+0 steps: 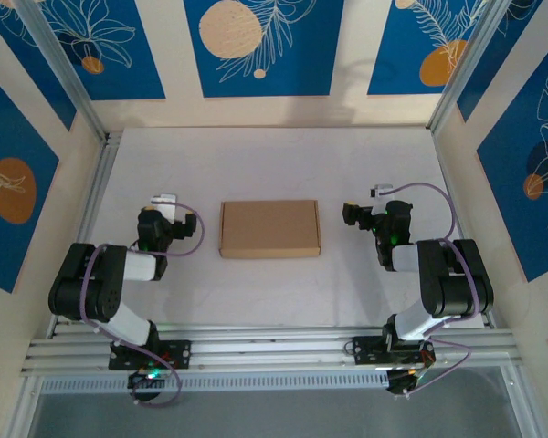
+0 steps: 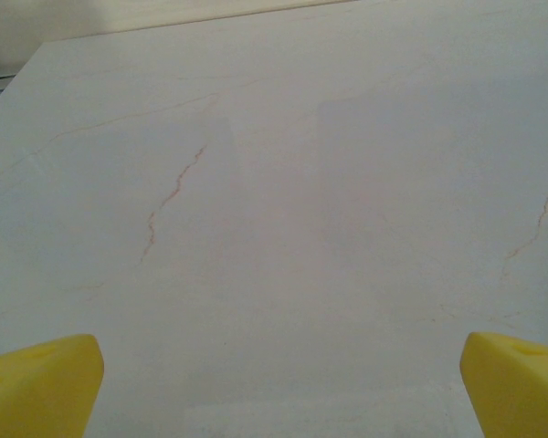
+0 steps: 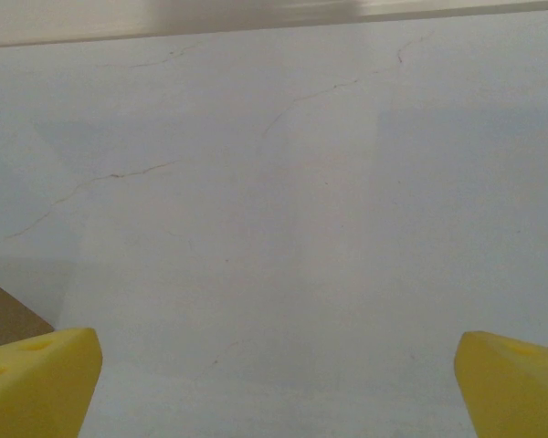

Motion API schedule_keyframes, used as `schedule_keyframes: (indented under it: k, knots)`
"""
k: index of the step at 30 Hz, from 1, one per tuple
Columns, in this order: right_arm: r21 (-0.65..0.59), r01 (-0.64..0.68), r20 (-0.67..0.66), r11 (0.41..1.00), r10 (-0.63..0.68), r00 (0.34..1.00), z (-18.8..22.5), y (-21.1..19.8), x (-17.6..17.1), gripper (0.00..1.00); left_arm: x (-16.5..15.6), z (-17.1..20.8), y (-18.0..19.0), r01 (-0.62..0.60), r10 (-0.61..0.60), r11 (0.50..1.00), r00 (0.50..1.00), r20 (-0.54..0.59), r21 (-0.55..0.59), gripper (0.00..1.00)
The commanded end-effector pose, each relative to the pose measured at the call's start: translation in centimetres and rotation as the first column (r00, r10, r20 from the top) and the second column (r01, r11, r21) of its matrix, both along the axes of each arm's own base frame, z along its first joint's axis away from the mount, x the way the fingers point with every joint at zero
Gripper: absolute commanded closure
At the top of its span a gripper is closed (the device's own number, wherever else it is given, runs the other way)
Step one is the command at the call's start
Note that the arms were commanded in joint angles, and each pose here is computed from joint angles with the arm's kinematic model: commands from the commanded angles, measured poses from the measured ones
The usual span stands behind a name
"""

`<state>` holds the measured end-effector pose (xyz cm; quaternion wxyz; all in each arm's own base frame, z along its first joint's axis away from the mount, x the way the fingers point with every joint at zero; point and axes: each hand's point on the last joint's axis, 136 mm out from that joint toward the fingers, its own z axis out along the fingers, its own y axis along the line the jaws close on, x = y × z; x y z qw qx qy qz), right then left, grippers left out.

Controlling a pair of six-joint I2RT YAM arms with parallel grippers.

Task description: Fold the paper box

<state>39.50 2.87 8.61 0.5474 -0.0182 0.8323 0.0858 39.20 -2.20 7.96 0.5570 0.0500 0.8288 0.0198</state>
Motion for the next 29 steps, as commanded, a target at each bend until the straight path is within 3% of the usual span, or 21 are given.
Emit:
schedule_keyframes:
  k: [1, 29]
  knots:
    - [0.014, -0.008, 0.018, 1.000, 0.008, 1.000, 0.82, 0.10, 0.14, 0.01, 0.42, 1.08, -0.06, 0.010, -0.009, 1.000, 0.999, 0.045, -0.013, 0.00]
    - [0.014, -0.008, 0.017, 1.000, 0.008, 1.000, 0.79, 0.11, 0.12, 0.01, 0.41, 1.12, -0.12, 0.013, -0.012, 1.000, 0.999, 0.045, -0.013, 0.00]
